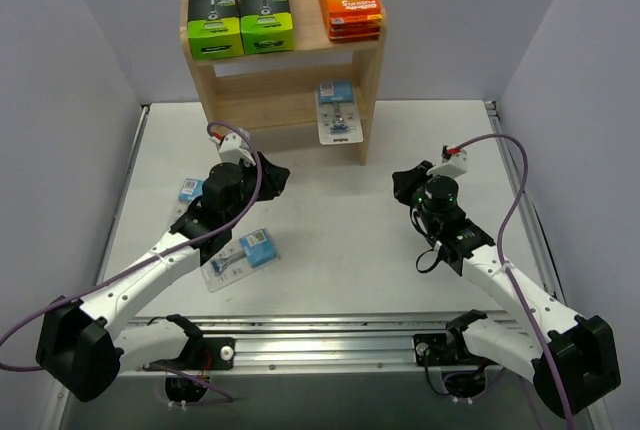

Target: Place and organize the shaving razors onto the shelf

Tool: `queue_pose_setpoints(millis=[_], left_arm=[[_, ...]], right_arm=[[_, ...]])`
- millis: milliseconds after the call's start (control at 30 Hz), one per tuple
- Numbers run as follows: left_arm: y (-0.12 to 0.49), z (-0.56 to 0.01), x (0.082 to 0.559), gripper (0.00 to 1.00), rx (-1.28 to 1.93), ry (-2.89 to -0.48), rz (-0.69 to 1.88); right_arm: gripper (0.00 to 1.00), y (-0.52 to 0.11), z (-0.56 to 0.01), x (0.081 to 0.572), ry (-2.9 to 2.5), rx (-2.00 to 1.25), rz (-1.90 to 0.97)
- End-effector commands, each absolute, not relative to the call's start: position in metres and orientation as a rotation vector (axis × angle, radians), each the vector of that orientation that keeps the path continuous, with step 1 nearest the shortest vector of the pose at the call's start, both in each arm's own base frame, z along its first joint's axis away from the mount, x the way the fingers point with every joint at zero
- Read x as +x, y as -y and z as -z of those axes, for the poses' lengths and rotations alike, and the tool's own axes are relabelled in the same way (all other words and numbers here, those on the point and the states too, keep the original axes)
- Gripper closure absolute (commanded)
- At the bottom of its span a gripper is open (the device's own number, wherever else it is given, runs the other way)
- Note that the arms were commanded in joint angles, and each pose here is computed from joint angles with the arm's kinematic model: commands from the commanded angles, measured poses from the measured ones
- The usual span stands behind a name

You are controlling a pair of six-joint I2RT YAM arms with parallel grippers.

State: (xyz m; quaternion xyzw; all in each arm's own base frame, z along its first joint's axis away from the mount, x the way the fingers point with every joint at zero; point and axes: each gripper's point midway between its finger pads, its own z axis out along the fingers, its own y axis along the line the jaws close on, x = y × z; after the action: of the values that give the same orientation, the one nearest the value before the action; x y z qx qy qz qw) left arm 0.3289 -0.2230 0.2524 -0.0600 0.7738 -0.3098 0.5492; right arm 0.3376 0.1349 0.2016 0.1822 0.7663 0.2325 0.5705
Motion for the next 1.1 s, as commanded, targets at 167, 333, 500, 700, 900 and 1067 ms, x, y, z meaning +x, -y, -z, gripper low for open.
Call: queue_pose_setpoints(millis=[167,333,500,700,900,1067], left_arm=[[0.242,-0.316,0.375,0.77,-0.307,-1.564,1.106],[0.249,-0.319,0.391,0.48,-0.280,-1.520,1.184],[0.262,-0.312,0.405,0.41,-0.258,-1.521,1.250],[0.277,-0.308,0.415,0.40,-0.220,-1.526,1.311],[0.289,-0.303,0.423,0.40,-0.194,-1.535,1.343],[0.294,-0.298,0.430,0.39,-0.188,-1.551,1.345]], right_arm=[[1.00,-0.136,-0.207,0.328,-1.806,0.415,-0.726],[0.97,-0.134,-0.201,0.323,-1.827,0.395,-0.729],[0.97,-0.130,-0.201,0.324,-1.832,0.386,-0.726],[0.96,-0.129,-0.196,0.325,-1.846,0.374,-0.728],[0.97,-0.127,-0.190,0.329,-1.861,0.370,-0.726],[0.96,-0.126,-0.189,0.331,-1.862,0.370,-0.731]])
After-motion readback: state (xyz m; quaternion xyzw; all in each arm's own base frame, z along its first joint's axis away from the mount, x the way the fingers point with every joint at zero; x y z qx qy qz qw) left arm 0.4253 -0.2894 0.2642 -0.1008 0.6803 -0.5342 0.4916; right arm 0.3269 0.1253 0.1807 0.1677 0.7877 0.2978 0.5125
